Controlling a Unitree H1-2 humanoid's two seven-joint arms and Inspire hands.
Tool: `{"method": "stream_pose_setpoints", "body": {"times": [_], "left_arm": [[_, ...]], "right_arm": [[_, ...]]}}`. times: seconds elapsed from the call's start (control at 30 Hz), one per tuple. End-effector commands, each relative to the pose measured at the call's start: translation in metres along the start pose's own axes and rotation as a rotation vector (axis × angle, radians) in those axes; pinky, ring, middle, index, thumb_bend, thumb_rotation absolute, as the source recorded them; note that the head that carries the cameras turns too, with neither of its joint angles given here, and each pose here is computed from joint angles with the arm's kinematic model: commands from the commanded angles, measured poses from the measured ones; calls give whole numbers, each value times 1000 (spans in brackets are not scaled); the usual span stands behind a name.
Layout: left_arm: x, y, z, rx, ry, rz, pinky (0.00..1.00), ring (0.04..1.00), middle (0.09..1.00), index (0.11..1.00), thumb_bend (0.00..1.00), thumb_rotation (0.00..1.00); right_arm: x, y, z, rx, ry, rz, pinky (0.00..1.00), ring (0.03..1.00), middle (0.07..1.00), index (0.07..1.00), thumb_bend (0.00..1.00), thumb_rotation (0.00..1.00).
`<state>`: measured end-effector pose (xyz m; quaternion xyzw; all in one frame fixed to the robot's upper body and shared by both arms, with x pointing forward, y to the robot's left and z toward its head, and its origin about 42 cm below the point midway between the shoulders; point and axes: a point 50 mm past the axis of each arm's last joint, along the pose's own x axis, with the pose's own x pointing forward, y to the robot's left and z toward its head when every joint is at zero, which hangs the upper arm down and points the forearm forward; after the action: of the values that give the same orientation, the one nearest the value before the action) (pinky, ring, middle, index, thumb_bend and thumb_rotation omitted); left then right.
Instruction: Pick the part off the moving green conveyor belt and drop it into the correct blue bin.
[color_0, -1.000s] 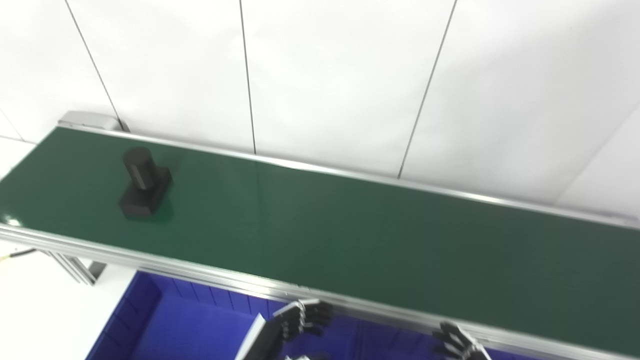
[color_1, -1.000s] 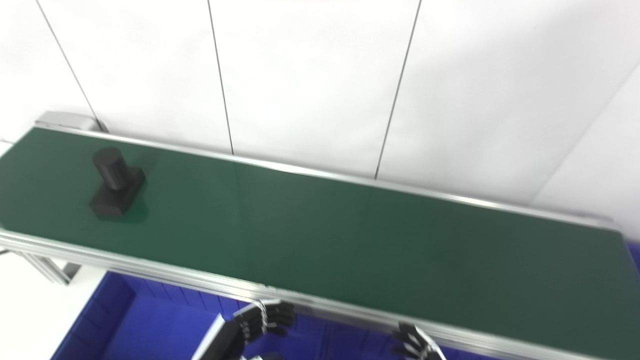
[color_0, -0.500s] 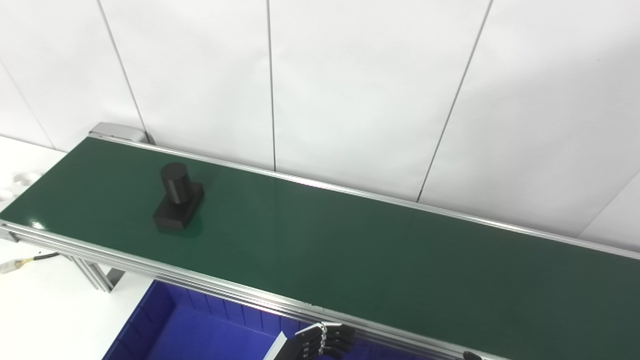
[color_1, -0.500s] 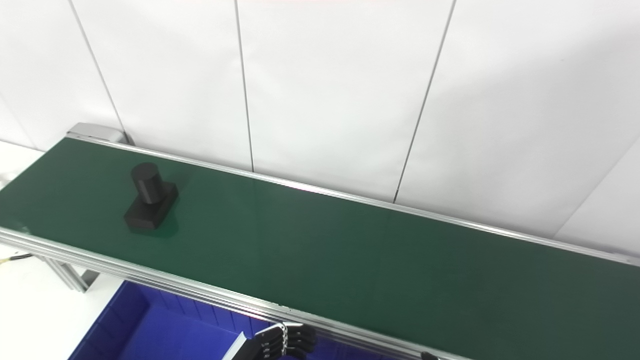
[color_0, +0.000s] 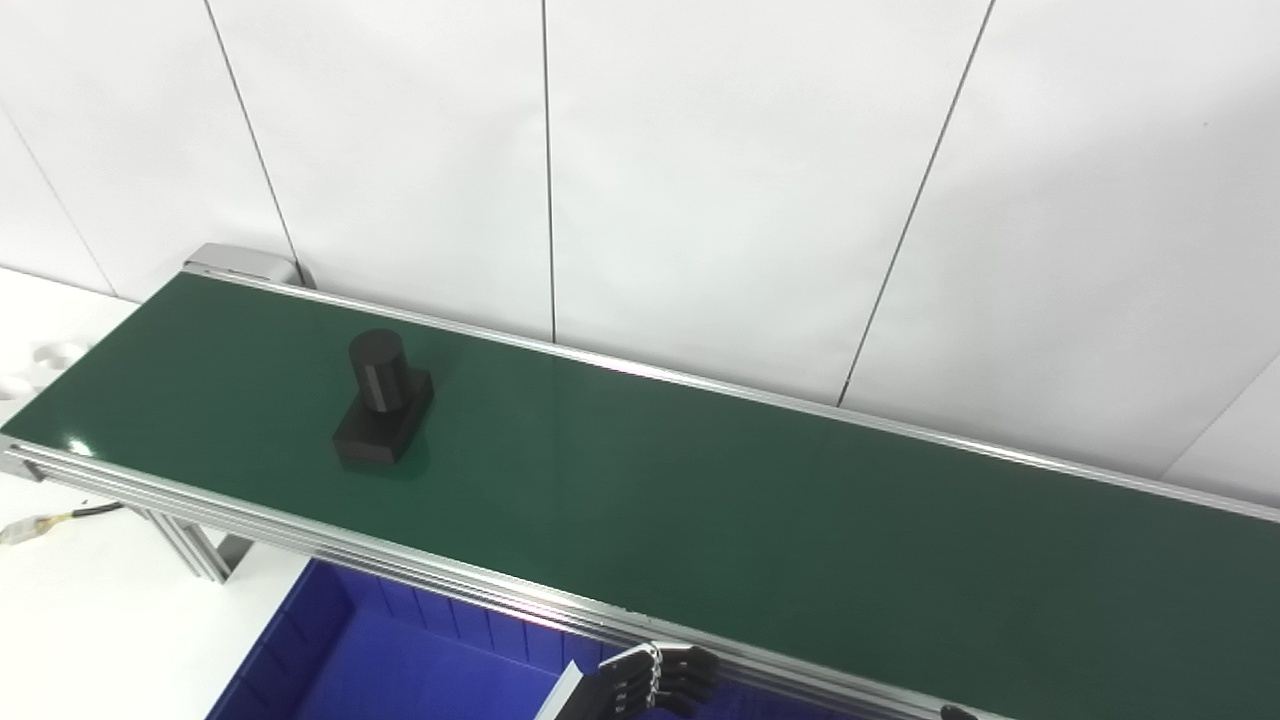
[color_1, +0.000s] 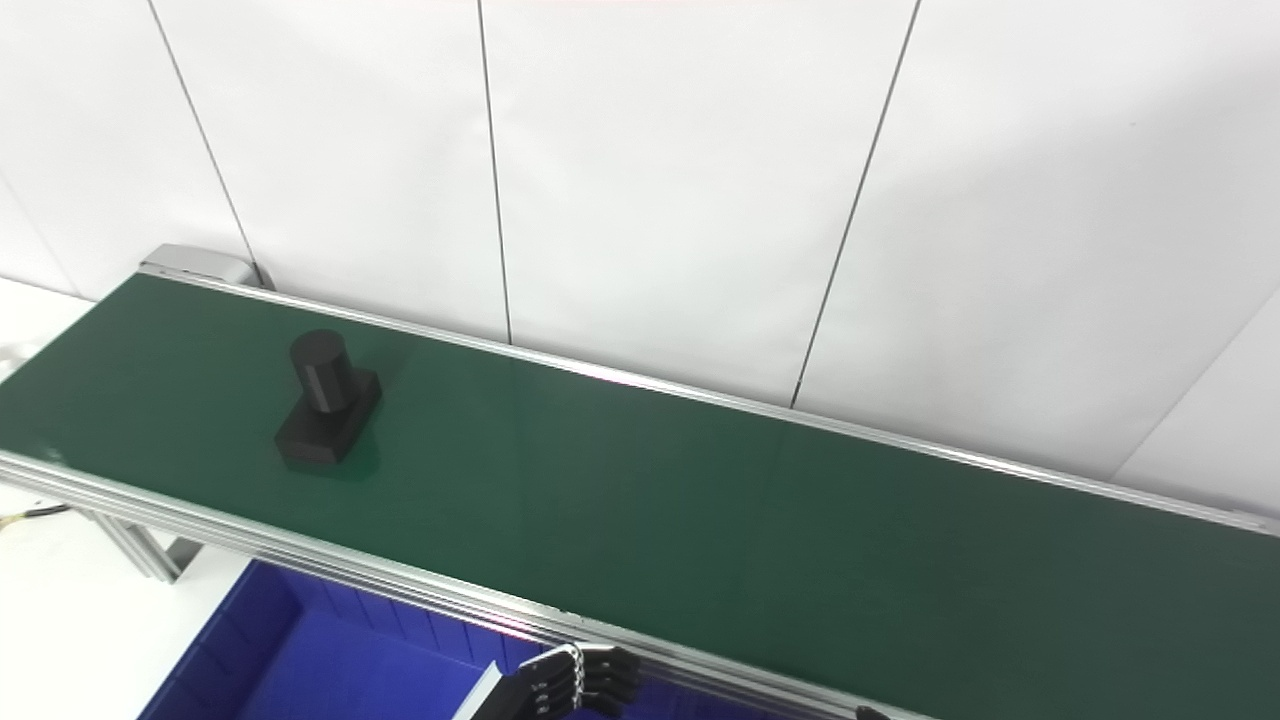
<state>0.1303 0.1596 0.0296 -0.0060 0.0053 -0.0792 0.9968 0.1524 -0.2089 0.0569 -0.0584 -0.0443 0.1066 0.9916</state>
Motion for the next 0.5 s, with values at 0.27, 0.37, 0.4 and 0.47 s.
{"method": "stream_pose_setpoints", "body": {"times": [0.27,0.37,0.4,0.47], "left_arm": [[4,-2,7,-5,-61,0,633,675,701,710,818,449],[5,-2,7,-12,-61,0,627,673,698,709,827,450],[5,-2,7,-9,-61,-1,627,674,698,710,827,451],[4,-2,7,-4,-60,-3,627,674,699,711,827,455]], "right_arm": [[17,-2,56,3,-251,26,520,671,737,786,516,308],[27,0,73,2,-313,45,517,671,731,776,548,308],[32,0,80,-5,-332,56,515,671,731,777,553,310],[37,0,87,-14,-352,67,509,671,733,779,562,317]]}}
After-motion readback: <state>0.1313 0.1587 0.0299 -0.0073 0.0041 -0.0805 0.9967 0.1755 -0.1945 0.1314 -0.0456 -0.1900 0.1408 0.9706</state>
